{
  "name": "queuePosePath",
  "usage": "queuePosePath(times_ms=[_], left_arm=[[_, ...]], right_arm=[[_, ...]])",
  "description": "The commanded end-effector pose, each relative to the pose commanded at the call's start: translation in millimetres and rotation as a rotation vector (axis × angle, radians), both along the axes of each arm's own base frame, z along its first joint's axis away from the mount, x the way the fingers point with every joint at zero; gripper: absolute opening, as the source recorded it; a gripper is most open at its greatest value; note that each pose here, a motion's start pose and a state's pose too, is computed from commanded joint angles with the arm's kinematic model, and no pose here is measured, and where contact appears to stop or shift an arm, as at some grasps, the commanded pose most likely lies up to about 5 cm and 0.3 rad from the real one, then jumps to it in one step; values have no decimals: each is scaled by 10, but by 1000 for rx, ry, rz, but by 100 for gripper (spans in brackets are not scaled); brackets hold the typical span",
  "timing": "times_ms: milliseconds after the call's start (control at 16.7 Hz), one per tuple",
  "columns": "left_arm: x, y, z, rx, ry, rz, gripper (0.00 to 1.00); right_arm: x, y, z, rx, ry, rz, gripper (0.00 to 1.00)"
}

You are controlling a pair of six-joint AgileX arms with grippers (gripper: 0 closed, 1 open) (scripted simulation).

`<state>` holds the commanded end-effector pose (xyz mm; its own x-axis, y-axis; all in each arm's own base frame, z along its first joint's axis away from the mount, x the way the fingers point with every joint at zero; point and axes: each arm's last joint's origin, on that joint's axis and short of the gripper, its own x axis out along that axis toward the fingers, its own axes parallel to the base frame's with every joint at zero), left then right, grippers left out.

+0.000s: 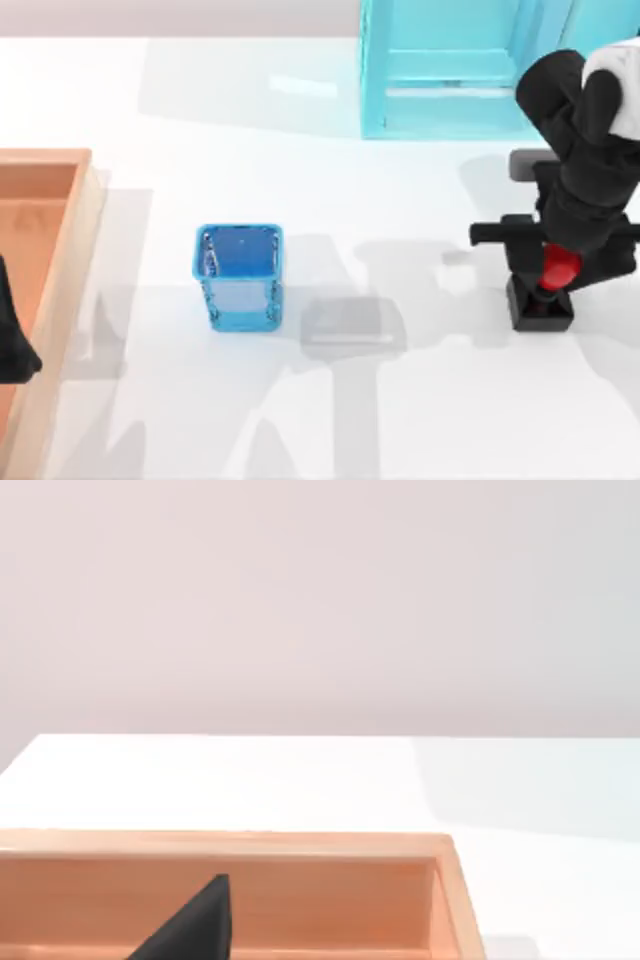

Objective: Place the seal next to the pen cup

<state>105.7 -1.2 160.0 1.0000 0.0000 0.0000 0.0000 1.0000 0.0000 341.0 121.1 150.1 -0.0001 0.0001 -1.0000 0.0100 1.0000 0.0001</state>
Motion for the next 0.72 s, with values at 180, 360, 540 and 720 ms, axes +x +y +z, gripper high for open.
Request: queuePosePath(times_ms=[180,360,540,720], left_arm=[[0,0,0,0,0,0,100],[0,0,0,0,0,0,100],[0,0,0,0,0,0,100],[0,0,0,0,0,0,100]], right_arm=[[0,0,0,0,0,0,0],[0,0,0,0,0,0,0],[0,0,0,0,0,0,0],[12,17,13,-2,4,-4,0]])
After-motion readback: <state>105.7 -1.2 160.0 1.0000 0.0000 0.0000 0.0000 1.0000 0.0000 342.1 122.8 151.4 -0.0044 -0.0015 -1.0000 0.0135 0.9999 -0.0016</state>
